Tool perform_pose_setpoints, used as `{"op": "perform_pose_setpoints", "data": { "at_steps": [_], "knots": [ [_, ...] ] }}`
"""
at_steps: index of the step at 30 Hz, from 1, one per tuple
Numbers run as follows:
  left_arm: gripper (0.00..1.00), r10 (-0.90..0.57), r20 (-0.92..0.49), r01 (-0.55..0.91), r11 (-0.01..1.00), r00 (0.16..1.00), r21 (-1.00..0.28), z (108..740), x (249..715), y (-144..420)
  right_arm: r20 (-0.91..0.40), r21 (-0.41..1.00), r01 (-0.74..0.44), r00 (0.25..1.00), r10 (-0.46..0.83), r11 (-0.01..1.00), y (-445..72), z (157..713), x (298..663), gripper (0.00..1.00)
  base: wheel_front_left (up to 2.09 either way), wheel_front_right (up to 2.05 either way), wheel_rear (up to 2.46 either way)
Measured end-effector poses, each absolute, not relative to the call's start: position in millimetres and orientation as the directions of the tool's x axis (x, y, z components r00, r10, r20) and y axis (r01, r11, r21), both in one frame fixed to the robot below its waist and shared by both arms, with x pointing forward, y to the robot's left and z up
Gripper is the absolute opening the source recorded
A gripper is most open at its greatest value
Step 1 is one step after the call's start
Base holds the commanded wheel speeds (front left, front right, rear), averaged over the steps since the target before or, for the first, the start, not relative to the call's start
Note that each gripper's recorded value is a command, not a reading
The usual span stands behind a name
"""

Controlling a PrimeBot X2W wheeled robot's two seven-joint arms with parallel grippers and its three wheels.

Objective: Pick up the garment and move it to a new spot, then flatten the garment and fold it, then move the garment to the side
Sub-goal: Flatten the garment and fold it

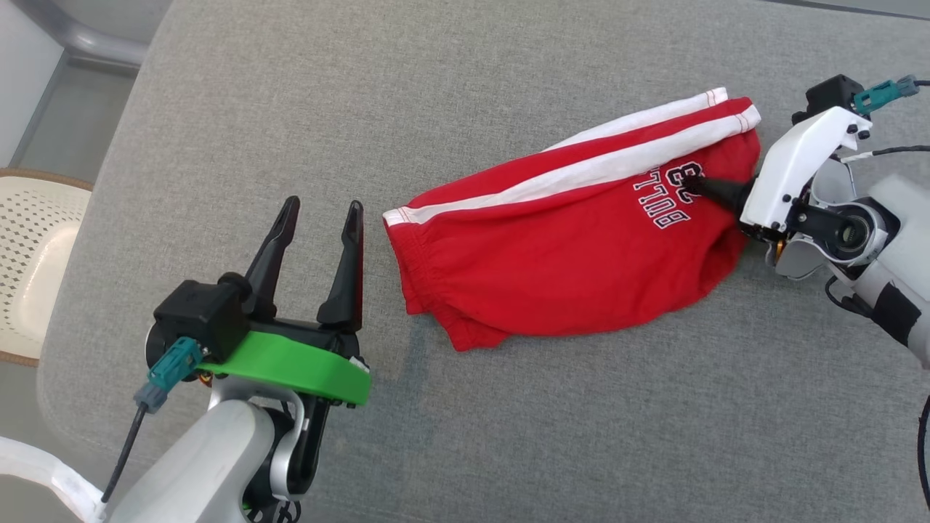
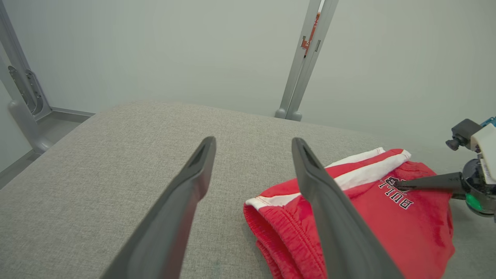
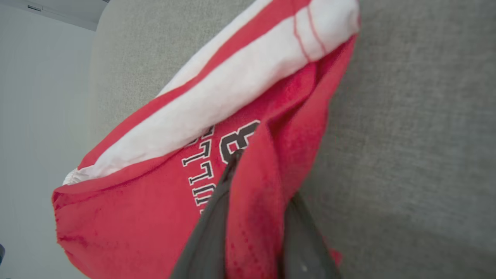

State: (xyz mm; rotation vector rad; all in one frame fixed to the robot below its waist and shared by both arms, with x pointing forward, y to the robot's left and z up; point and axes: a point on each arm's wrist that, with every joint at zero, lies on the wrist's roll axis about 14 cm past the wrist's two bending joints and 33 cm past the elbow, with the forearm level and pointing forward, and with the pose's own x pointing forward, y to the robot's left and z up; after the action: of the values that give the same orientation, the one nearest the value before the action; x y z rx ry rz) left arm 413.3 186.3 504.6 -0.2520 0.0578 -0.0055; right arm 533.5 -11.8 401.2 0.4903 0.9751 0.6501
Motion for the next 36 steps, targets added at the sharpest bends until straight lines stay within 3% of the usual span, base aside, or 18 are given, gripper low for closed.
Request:
{"op": "perform_pose_setpoints", "data": {
  "at_steps": [13,28,36],
  "knots": [
    [1.0,-0.035,-0.031,0.025,0.963,0.999,-0.267,504.8,411.5,175.8,-0.519,0.635,-0.301,0.516,0.681,0.712,-36.0,433.9,529.1,0.0,0.0,0.0,0.0],
    [1.0,-0.019,0.025,0.024,0.977,1.0,-0.21,516.1,412.8,172.2,-0.407,0.614,-0.205,0.745,0.529,0.762,-123.7,463.9,503.3,0.0,0.0,0.0,0.0],
    [1.0,-0.014,0.061,0.025,0.982,0.998,-0.189,522.0,402.4,168.4,-0.355,0.585,-0.228,0.791,0.499,0.778,-138.6,485.3,492.3,0.0,0.0,0.0,0.0]
  ]
}}
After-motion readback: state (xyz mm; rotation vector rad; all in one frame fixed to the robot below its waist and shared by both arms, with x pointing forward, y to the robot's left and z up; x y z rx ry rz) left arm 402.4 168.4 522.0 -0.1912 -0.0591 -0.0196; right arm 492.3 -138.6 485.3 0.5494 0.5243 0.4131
